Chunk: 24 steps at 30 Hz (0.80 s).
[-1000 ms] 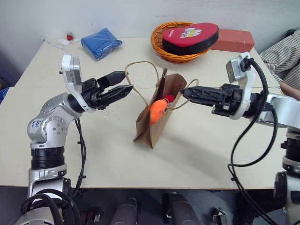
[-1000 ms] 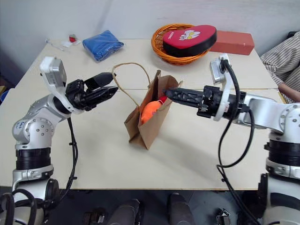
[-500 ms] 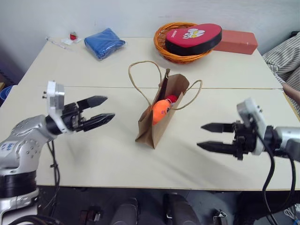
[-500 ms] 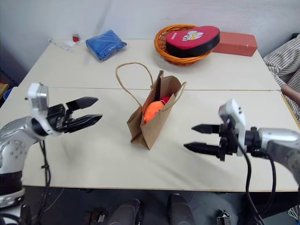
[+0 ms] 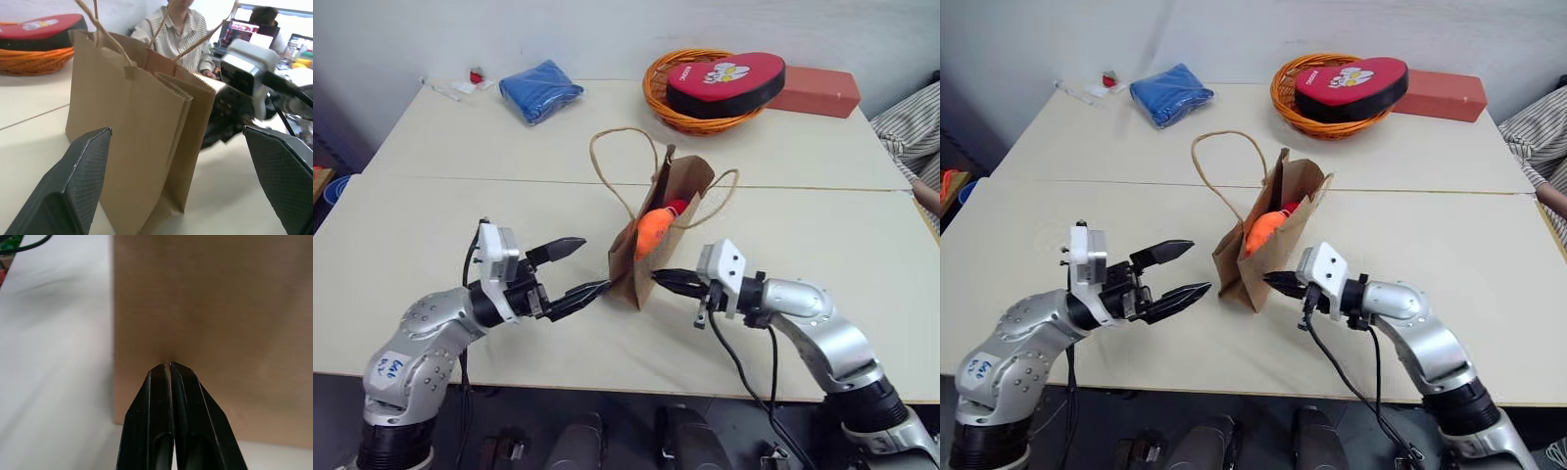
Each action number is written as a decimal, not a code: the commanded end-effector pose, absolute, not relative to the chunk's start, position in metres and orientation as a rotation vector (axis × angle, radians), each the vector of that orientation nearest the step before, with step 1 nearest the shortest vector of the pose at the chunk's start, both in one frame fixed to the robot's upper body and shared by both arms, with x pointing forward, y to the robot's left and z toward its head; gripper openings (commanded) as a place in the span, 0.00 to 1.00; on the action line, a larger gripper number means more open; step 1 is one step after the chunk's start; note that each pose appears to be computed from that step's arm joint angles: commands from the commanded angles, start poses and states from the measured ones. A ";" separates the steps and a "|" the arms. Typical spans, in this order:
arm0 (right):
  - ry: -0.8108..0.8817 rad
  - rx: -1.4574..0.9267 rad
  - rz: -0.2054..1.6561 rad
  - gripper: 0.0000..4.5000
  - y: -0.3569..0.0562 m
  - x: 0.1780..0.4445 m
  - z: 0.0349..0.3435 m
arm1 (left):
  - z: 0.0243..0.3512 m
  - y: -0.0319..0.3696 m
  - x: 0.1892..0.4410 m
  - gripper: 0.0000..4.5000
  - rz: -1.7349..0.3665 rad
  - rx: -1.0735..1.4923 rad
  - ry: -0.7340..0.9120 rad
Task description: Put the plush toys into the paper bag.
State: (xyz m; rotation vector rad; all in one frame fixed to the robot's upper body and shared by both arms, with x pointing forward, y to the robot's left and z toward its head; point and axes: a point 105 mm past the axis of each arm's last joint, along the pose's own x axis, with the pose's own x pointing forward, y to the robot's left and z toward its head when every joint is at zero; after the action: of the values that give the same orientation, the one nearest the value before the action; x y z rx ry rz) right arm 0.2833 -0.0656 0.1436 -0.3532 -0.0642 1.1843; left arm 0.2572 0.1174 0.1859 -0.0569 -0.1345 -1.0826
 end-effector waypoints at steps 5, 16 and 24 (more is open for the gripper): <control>-0.138 -0.378 1.223 0.01 -0.045 0.282 0.156 | 0.194 0.094 0.266 1.00 -1.021 -0.041 -0.220; -0.141 -0.367 1.241 0.00 -0.037 0.279 0.154 | 0.188 0.092 0.287 0.86 -0.915 -0.024 -0.207; -0.122 -0.369 1.224 0.00 -0.055 0.274 0.153 | 0.188 0.103 0.291 0.33 -0.969 0.001 -0.192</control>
State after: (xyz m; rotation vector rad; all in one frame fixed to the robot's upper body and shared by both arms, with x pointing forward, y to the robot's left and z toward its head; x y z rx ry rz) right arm 0.2781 -0.0511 0.1366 -0.3635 -0.0602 1.2307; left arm 0.2906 0.0953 0.1777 -0.0206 -0.1482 -0.9569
